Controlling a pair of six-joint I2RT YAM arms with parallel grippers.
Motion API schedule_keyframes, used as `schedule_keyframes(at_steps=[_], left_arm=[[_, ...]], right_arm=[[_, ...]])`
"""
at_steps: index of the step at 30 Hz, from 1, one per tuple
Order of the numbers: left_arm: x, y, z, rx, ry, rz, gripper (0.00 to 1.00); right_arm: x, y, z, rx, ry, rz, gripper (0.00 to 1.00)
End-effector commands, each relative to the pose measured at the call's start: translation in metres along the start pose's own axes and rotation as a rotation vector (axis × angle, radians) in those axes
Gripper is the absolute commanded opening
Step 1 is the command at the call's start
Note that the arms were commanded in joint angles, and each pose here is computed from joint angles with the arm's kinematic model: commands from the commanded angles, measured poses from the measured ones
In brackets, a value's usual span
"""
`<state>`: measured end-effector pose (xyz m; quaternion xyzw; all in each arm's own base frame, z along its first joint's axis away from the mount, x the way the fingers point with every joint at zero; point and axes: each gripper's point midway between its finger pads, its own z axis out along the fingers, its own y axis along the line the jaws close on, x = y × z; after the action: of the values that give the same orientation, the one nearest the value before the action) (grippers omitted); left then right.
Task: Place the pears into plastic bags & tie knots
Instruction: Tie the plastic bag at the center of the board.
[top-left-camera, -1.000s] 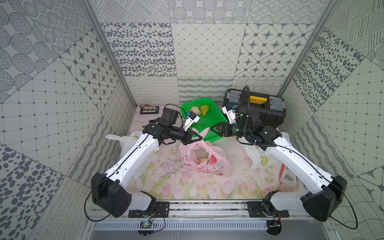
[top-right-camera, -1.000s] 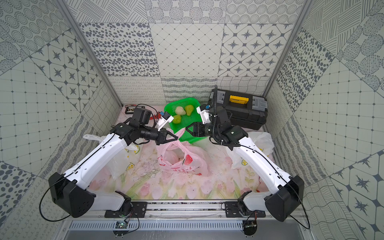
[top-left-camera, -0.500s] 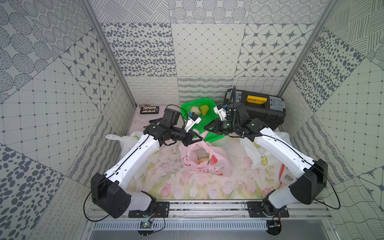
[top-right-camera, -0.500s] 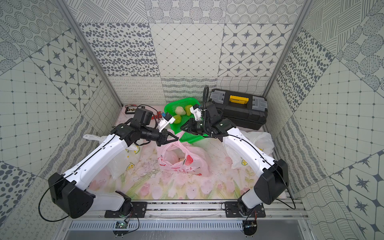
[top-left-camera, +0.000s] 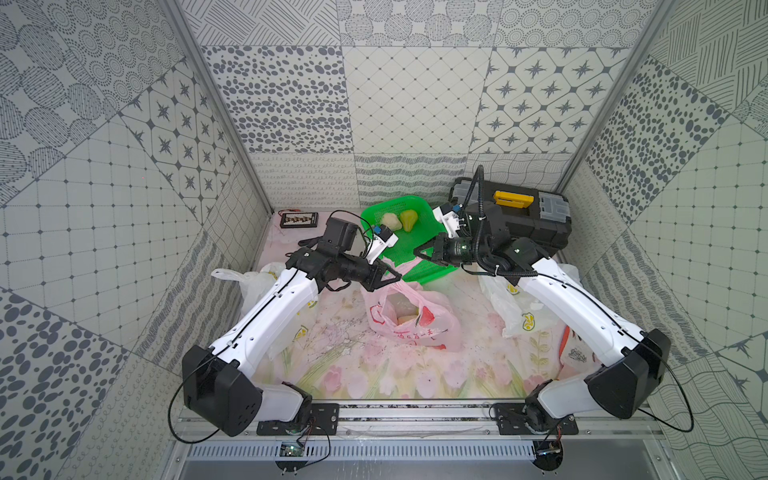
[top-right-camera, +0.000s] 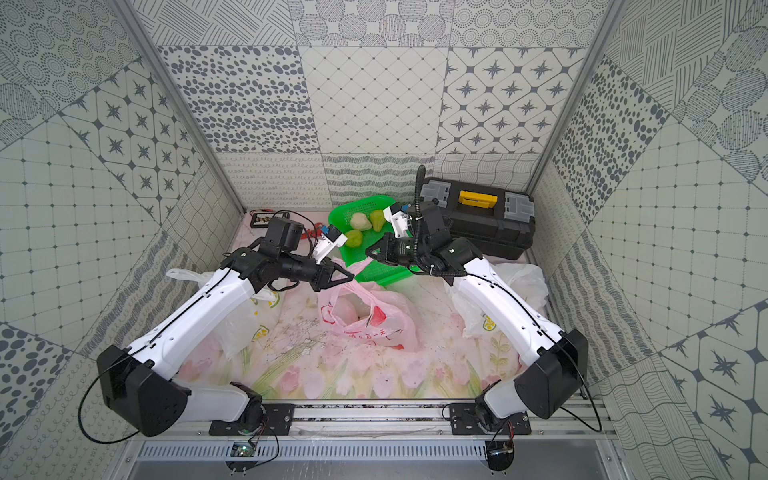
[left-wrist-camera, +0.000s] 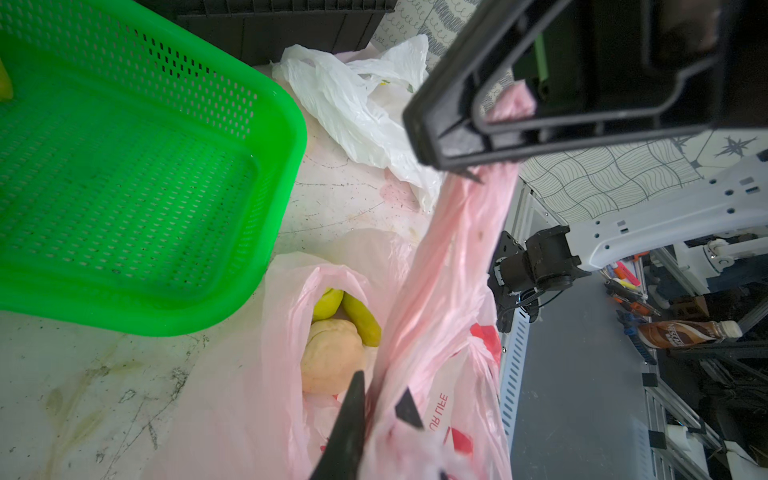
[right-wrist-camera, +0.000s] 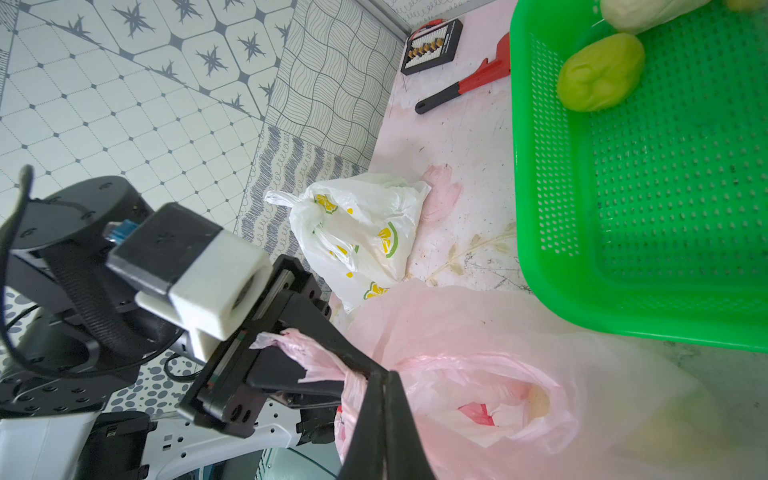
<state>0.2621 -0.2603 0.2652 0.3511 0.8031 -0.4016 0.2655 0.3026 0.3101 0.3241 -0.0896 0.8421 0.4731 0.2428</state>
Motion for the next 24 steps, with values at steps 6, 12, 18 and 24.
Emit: schedule_keyframes(at_steps=[6,12,18,24], left_arm=[[-0.004,0.026,-0.006,-0.088,-0.012,-0.091,0.0],[-0.021,0.028,0.003,-0.011,-0.072,-0.21,0.0],[-0.022,0.021,0.005,0.017,-0.068,-0.207,0.0],[-0.012,0.006,-0.001,0.069,-0.038,-0.179,0.0]], right_arm=[[0.04,0.056,-0.015,-0.153,0.052,-0.214,0.0],[0.122,0.029,0.039,-0.082,0.162,-0.315,0.0],[0.158,0.013,0.091,-0.021,0.115,-0.597,0.0],[0.144,-0.02,0.105,0.066,0.029,-0.782,0.0]])
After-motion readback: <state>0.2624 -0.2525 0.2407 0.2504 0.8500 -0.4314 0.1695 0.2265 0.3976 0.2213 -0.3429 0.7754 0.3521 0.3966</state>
